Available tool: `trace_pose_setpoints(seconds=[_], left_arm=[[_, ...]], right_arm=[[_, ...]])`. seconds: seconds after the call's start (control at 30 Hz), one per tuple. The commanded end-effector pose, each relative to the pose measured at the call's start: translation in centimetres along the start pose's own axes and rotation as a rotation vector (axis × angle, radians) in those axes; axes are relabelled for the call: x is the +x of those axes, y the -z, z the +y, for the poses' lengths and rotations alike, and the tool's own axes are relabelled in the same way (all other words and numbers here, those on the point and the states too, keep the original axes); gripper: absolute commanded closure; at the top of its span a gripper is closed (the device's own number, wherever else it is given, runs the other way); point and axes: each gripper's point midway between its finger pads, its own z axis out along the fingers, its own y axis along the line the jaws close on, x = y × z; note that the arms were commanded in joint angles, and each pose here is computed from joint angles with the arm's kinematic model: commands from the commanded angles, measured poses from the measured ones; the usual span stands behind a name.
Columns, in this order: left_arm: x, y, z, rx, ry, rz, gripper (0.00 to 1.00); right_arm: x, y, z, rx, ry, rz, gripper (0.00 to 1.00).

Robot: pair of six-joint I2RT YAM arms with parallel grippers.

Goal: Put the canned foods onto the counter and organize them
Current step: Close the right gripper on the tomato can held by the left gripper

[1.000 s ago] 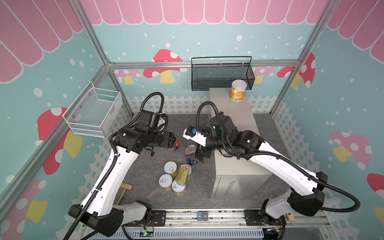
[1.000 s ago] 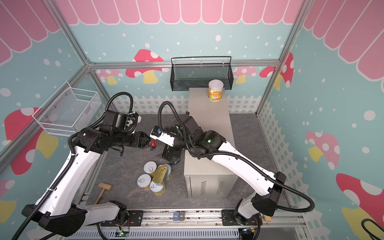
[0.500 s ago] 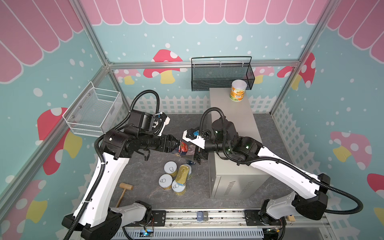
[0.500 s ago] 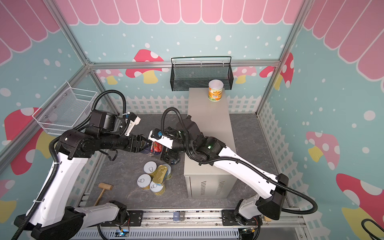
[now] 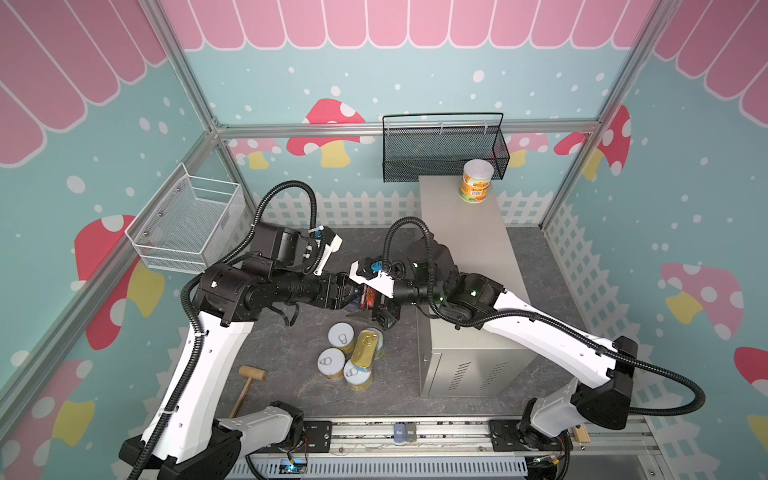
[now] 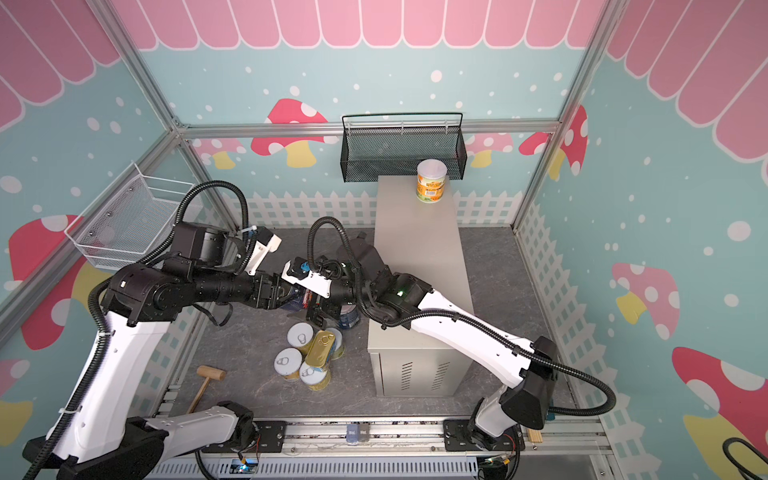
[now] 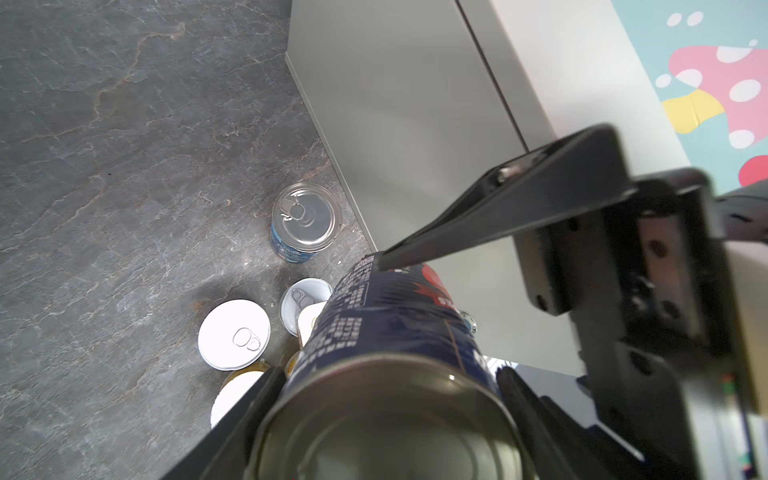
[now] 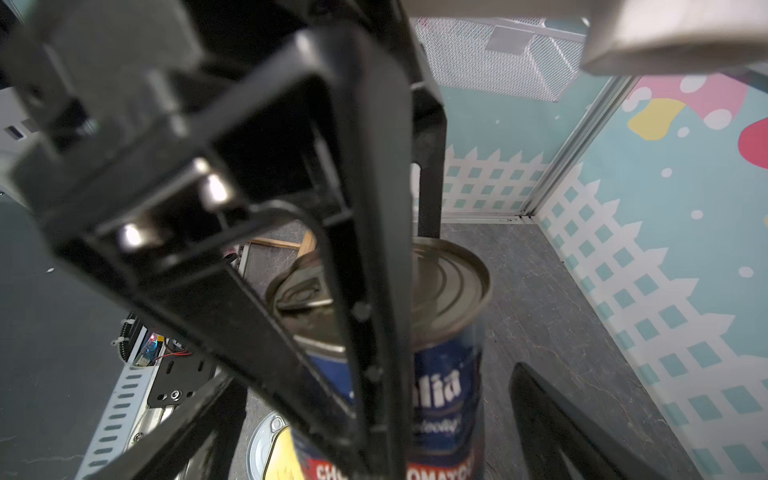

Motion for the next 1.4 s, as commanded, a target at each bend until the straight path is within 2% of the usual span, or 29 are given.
trace_pose_setpoints(seconds=[0.0, 0.07, 0.5, 0.6, 0.73, 0.87, 1.03, 1.07, 1.1, 1.17, 1.37], left_arm=[[-1.6, 2.5, -2.6, 0.088, -0.085, -0.119, 1.0], [-1.5, 2.6, -2.7, 0.091, -0.087, -0.122, 1.0], [-1.5, 3.1, -3.0, 0.1, -0.092, -0.137, 0.99], [-1.6, 3.2, -3.2, 0.103, -0.091, -0.146, 0.89], [-1.6, 3.4, -3.3, 0.11, -0.088, -0.156, 0.62], [-1.7, 3.6, -3.4, 0.111, -0.084, -0.176, 0.4], [-1.8, 3.9, -3.5, 0.115, -0.083, -0.196, 0.22], [-1.9, 4.0, -3.6, 0.116, -0.083, -0.201, 0.13], [-1.9, 4.0, -3.6, 0.118, -0.082, -0.203, 0.11], [-1.9, 4.0, -3.7, 0.124, -0.082, -0.206, 0.01], [-1.8, 3.7, -3.5, 0.126, -0.072, -0.208, 0.01]], right_arm=[[-2.2, -0.3, -0.1, 0.002, 0.013, -0.061, 0.01], [-2.2, -0.4, -0.3, 0.012, 0.002, -0.063, 0.01], [-2.6, -0.4, -0.6, 0.025, -0.023, -0.075, 0.2], [-2.9, -0.3, -0.7, 0.032, -0.027, -0.085, 0.23], [-3.3, -0.1, -0.5, 0.027, -0.028, -0.11, 0.25], [-3.5, -0.1, -0.5, 0.026, -0.027, -0.122, 0.28], [-3.4, -0.3, -0.5, 0.021, -0.031, -0.125, 0.29], [-3.4, -0.3, -0.5, 0.02, -0.031, -0.126, 0.29], [-3.4, -0.4, -0.5, 0.02, -0.031, -0.125, 0.29], [-3.4, -0.4, -0.5, 0.02, -0.033, -0.127, 0.3], [-2.9, -0.7, -0.5, 0.024, -0.038, -0.122, 0.31]])
